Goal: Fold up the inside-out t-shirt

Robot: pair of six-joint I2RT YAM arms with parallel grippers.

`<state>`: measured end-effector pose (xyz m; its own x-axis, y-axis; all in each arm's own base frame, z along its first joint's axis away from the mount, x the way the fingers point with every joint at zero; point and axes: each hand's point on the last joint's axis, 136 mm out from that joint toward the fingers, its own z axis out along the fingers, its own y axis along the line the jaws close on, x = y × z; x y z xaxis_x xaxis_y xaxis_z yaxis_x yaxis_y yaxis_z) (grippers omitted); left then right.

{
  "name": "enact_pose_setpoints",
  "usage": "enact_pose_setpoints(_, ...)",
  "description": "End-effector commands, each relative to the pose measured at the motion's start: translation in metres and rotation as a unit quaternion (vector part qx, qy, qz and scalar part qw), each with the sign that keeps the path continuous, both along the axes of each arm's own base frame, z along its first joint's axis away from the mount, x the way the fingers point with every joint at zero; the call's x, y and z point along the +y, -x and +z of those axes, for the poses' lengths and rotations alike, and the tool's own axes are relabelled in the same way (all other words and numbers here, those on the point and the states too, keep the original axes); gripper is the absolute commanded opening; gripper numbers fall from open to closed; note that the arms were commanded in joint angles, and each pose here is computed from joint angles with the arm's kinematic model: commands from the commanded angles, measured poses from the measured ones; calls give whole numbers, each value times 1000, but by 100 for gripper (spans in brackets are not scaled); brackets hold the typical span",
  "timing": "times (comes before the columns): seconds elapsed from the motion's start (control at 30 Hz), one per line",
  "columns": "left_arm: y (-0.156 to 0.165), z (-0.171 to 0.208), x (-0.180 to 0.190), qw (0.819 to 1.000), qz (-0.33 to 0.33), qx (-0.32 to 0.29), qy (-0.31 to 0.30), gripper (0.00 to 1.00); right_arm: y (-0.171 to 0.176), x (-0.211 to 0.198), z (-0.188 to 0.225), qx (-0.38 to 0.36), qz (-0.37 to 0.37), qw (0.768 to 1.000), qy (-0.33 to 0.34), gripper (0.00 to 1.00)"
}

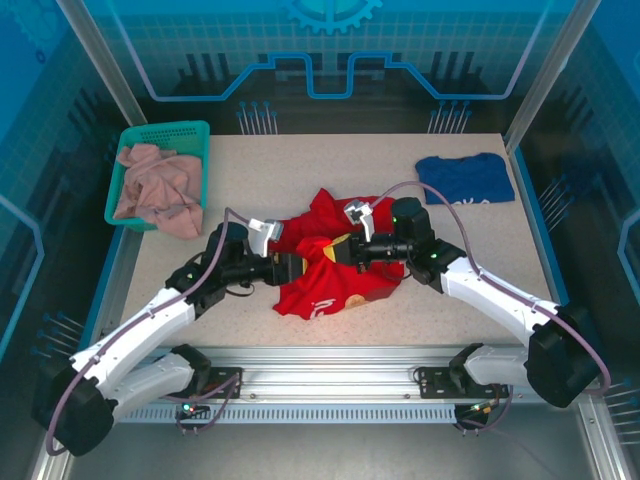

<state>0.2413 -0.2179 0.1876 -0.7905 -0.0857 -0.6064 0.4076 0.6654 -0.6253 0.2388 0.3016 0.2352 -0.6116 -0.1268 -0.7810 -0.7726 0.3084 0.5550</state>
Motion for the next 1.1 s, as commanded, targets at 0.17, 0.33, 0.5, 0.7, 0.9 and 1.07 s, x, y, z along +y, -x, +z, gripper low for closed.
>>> enact_pose_setpoints(0.17, -16, 13, 6, 998, 24, -47, -21, 52, -2, -4, 8, -11, -4, 1000, -1, 0)
enact_pose_setpoints(0.33, -13, 24, 0, 998, 12, -57, -3, 26, -4, -5, 4, -10, -6, 1000, 5, 0)
enact_pose_setpoints(0.5, -3, 39, -5, 998, -17, -52, 17, 0, -5, -10, -3, -5, -15, 1000, 24, 1)
enact_pose_setpoints(0.7, 27, 75, -18, 991, -85, -15, 102, 0, -17, -37, -47, 20, -80, 986, 146, 24)
enact_pose_setpoints(0.9, 22, 76, -10, 993, -69, -2, 96, 0, -14, -39, -35, -31, -77, 982, 171, 35)
enact_pose_setpoints(1.07, 17, 75, -11, 994, -63, 5, 94, 0, 13, -23, -27, -110, -32, 973, 200, 44)
